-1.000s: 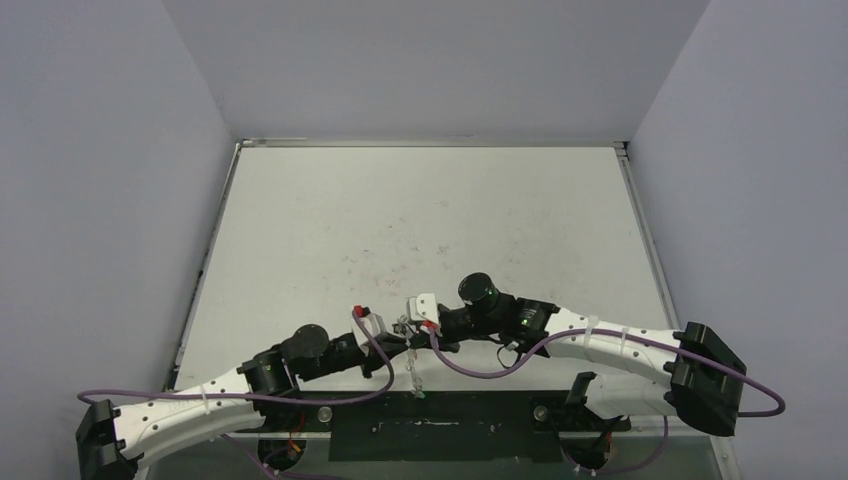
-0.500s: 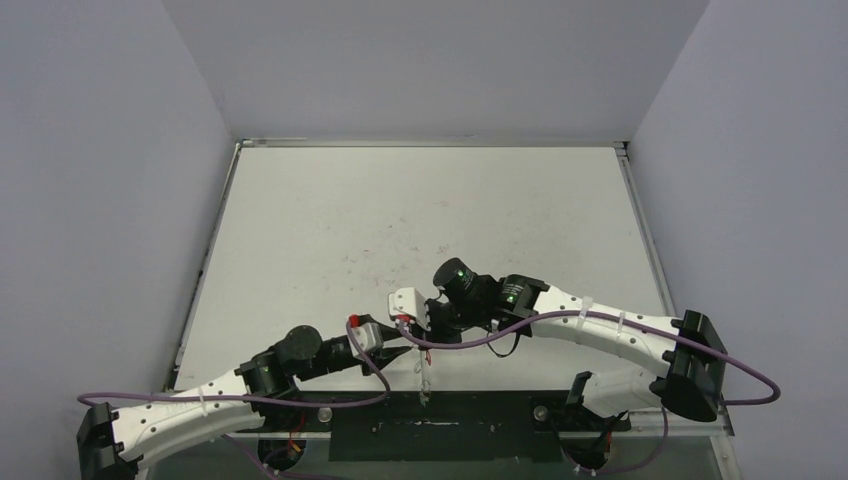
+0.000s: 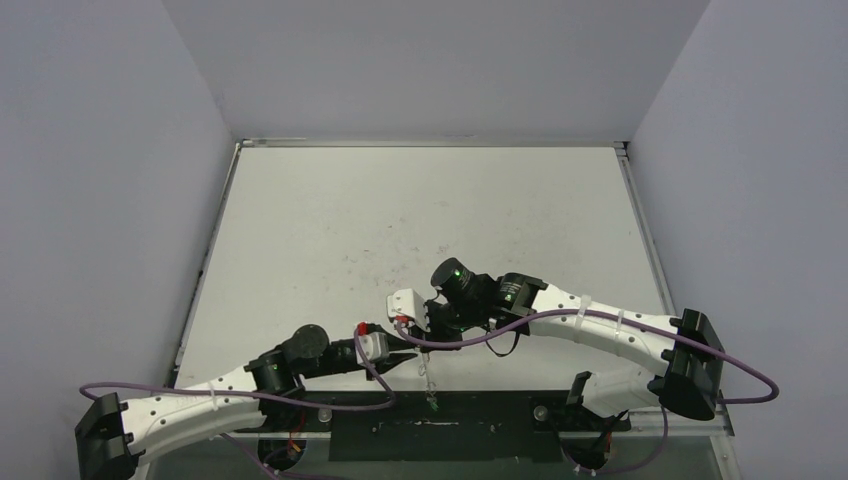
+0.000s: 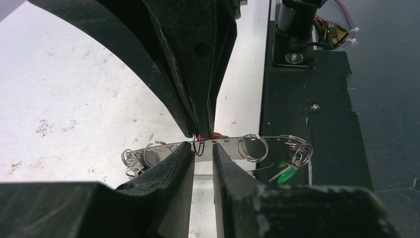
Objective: Put the keys on the keyring
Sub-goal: Adjust the key on the keyring.
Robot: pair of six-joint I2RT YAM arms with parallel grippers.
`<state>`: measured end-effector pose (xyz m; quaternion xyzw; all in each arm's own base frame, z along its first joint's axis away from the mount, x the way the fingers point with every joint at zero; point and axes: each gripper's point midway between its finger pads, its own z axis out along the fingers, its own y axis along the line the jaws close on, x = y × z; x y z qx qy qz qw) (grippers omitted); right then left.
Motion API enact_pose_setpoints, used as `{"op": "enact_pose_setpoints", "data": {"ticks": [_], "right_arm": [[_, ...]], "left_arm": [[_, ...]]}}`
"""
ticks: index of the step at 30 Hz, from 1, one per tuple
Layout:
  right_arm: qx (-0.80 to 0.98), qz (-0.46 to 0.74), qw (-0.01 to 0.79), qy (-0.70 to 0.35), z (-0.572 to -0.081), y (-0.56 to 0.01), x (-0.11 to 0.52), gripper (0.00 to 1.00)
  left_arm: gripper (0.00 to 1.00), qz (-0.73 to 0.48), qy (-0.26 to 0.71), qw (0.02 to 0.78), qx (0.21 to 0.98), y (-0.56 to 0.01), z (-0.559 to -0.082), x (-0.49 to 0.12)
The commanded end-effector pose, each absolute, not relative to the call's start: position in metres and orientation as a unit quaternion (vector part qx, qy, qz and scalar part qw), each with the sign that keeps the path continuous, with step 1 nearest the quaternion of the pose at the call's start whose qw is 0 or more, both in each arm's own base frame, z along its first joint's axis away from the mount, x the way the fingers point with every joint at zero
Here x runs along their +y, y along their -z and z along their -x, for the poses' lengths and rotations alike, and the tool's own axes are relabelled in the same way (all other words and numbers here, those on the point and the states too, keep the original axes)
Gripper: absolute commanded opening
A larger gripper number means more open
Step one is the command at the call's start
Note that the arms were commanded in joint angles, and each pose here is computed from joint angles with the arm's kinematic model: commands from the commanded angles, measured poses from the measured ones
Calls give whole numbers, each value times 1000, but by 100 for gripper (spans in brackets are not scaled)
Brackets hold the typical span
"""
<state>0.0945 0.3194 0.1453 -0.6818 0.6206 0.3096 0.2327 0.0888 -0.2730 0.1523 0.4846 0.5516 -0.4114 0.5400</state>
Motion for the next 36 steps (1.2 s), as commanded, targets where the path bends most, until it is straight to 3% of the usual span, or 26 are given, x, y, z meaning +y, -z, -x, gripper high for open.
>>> {"op": "enact_pose_setpoints", "data": {"ticks": [1, 13, 18, 23, 24, 31, 33, 36], "right_arm": [[595, 679, 269, -334, -94, -172, 335, 0], [591, 678, 275, -341, -93, -175, 341, 0], [592, 677, 275, -339, -93, -174, 341, 0], [599, 672, 285, -328, -99, -174, 340, 0], [602, 670, 289, -325, -101, -174, 340, 3], [581, 632, 385, -341, -115, -194, 331, 46], [568, 614, 416, -356, -117, -203, 327, 52], [549, 594, 447, -381, -119, -211, 321, 54]], "left_arm": [[16, -477, 420, 561, 530, -168, -90, -277], [11, -473, 419, 558, 538, -168, -93, -281], [0, -478, 423, 552, 537, -165, -91, -282], [0, -478, 423, 548, 540, -162, -90, -281], [0, -477, 422, 550, 541, -162, -91, -281], [0, -436, 423, 583, 539, -172, -100, -276], [0, -427, 426, 595, 531, -177, -101, -275], [0, -420, 430, 613, 513, -184, -101, -274]]}}
